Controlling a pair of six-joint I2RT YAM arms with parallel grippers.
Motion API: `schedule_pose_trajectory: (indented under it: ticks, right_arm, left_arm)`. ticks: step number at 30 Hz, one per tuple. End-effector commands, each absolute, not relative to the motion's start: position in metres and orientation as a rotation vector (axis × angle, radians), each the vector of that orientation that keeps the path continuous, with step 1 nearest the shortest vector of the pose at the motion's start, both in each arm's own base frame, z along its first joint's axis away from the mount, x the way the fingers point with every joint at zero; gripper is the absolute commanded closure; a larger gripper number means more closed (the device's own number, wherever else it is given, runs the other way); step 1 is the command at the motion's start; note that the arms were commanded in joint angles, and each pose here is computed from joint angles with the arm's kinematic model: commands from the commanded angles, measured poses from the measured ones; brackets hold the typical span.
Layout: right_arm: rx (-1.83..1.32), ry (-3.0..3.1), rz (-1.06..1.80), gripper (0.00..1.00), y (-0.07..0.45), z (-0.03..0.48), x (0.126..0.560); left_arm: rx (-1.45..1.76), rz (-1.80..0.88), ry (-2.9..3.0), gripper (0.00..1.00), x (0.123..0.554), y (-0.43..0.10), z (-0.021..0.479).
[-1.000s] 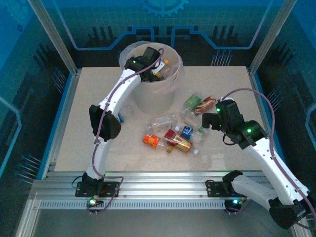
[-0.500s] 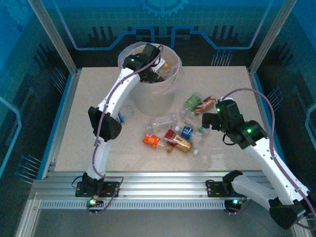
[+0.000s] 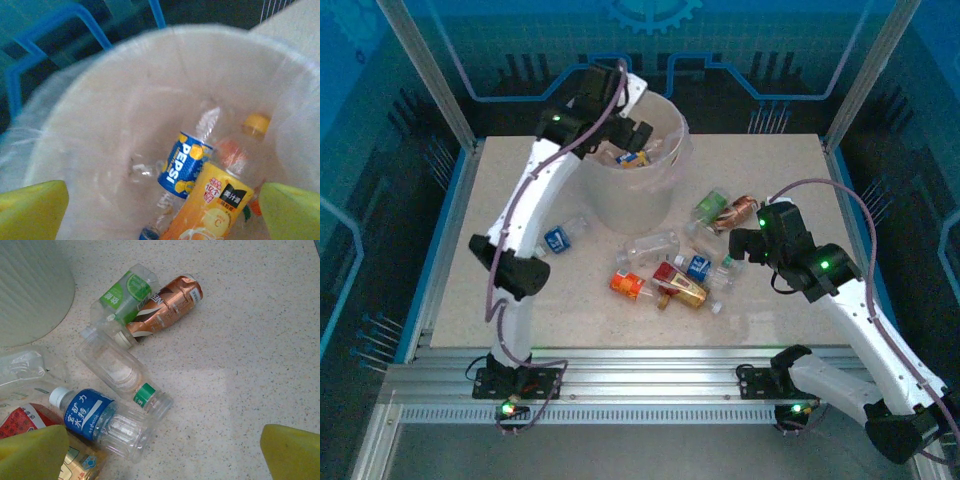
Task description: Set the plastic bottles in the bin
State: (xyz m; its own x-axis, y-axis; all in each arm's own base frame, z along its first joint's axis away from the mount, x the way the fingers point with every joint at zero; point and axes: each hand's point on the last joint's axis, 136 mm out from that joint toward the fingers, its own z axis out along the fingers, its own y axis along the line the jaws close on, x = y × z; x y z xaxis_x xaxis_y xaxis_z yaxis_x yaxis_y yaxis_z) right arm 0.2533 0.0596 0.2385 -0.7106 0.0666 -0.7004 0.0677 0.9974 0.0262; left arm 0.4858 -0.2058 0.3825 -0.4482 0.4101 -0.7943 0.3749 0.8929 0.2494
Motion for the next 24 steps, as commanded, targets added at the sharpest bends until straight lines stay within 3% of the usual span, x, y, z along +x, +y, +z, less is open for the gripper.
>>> schedule_pose_trajectory:
  ticks: [1,6,11,24]
  right_arm:
    - [0.095,2.34,0.0,0.0,0.061,0.245,0.255]
    - [0.104,2.342,-0.002,0.0,0.059,0.243,0.253]
    - [0.133,2.334,-0.018,0.0,0.053,0.242,0.249]
    - [0.159,2.326,-0.029,0.0,0.05,0.242,0.251]
  left_arm:
    - [0.484,-0.024,1.947,0.01,0.462,-0.2,0.441]
    - [0.434,-0.018,1.869,0.01,0.433,-0.181,0.462]
    - [0.372,0.032,1.884,0.01,0.4,-0.15,0.443]
    - [-0.023,0.07,2.301,0.01,0.341,-0.037,0.25]
